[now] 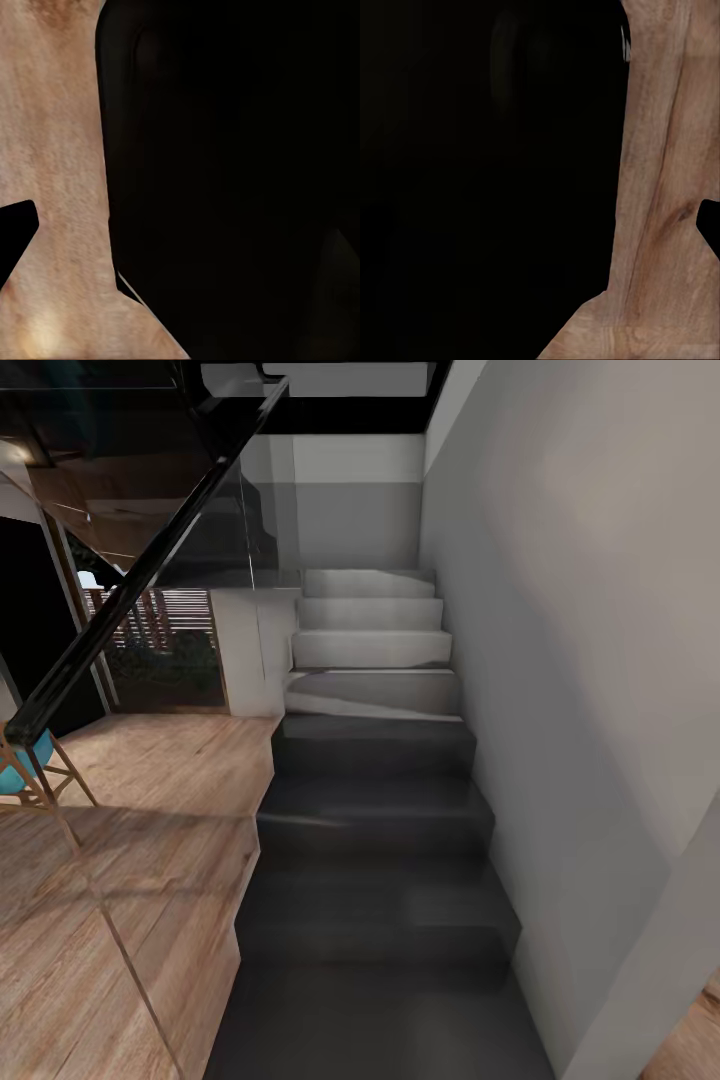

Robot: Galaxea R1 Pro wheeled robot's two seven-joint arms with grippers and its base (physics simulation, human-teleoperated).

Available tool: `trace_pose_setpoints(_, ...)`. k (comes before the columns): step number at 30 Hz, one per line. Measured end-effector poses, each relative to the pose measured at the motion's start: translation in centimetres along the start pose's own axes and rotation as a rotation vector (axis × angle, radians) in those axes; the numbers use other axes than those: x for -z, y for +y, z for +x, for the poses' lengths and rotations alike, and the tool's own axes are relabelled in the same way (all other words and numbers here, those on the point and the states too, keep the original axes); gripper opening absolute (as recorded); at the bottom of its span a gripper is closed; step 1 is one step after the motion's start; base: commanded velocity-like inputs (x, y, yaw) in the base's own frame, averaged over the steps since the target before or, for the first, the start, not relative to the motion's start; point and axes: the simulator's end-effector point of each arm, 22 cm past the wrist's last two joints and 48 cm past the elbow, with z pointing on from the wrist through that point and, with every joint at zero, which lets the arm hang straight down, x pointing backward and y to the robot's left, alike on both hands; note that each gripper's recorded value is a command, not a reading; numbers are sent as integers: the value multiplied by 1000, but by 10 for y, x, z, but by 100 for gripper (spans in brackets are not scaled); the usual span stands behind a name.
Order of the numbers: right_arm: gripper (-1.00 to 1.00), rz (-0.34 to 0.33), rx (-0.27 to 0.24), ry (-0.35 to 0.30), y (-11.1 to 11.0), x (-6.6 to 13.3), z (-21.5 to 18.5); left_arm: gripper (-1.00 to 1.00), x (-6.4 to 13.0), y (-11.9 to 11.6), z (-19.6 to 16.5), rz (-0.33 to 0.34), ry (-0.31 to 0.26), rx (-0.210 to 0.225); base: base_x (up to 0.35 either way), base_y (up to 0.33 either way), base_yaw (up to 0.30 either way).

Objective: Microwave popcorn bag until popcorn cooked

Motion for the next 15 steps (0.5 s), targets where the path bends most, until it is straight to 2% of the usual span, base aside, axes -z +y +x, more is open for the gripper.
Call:
trace_pose_setpoints(9, 100, 11, 15, -26, -4, 0, -7, 100, 0, -3, -9, 5, -20, 40, 0, 0, 0)
trace_pose_setpoints(15, 100, 14, 15, -57, -5, 0, -14, 100, 0, -3, -16, 5, -35, 42, 0, 0, 0)
